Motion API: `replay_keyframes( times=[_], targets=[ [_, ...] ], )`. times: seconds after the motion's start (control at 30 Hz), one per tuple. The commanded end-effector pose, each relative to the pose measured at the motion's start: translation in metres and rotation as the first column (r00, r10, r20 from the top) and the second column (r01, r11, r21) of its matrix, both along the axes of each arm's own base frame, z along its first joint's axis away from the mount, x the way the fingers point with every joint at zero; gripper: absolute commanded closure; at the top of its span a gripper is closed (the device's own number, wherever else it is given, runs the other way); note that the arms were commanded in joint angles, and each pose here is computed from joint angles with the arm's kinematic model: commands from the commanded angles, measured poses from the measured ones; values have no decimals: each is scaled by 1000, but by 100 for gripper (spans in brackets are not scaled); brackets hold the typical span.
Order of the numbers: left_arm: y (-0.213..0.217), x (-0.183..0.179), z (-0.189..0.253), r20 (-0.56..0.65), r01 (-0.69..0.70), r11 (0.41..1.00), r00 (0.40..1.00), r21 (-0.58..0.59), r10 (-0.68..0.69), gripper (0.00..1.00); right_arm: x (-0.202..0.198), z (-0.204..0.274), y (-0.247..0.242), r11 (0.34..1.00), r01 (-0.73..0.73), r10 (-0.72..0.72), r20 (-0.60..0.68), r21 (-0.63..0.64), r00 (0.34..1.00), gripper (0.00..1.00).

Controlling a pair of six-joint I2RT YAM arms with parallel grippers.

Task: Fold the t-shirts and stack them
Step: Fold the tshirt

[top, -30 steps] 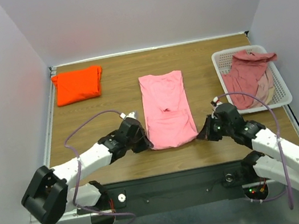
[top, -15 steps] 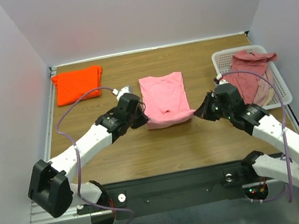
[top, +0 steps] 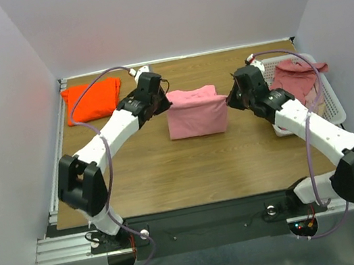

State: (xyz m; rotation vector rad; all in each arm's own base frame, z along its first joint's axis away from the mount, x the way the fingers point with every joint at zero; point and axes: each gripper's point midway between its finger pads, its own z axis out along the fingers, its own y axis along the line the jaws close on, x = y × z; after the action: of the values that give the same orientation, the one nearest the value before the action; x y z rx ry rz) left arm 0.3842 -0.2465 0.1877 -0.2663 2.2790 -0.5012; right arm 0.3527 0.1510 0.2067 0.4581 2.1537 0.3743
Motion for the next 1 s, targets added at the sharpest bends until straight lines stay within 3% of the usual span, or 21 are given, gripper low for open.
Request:
replay_keyframes(
  times=[0.0,0.47,0.93,0.97],
  targets=[
    [1,39,8,44,6,999,999,43,-8,100,40,30,-14,998,56,-55,96,-10,994,100],
    [-5,140,-16,59,-24,998,998,65,20,100,140,-16,-21,1000,-2,3,39,-17,999,100],
    [-3,197,-52,47,-8,999,999,50,6,100,206,-93,-17,996,-92,93,-61,22,994,99],
    [-1,201,-49,60,-15,999,998,43,12,100,217,-100,-20,996,-88,88,-60,2,994,93]
  ],
)
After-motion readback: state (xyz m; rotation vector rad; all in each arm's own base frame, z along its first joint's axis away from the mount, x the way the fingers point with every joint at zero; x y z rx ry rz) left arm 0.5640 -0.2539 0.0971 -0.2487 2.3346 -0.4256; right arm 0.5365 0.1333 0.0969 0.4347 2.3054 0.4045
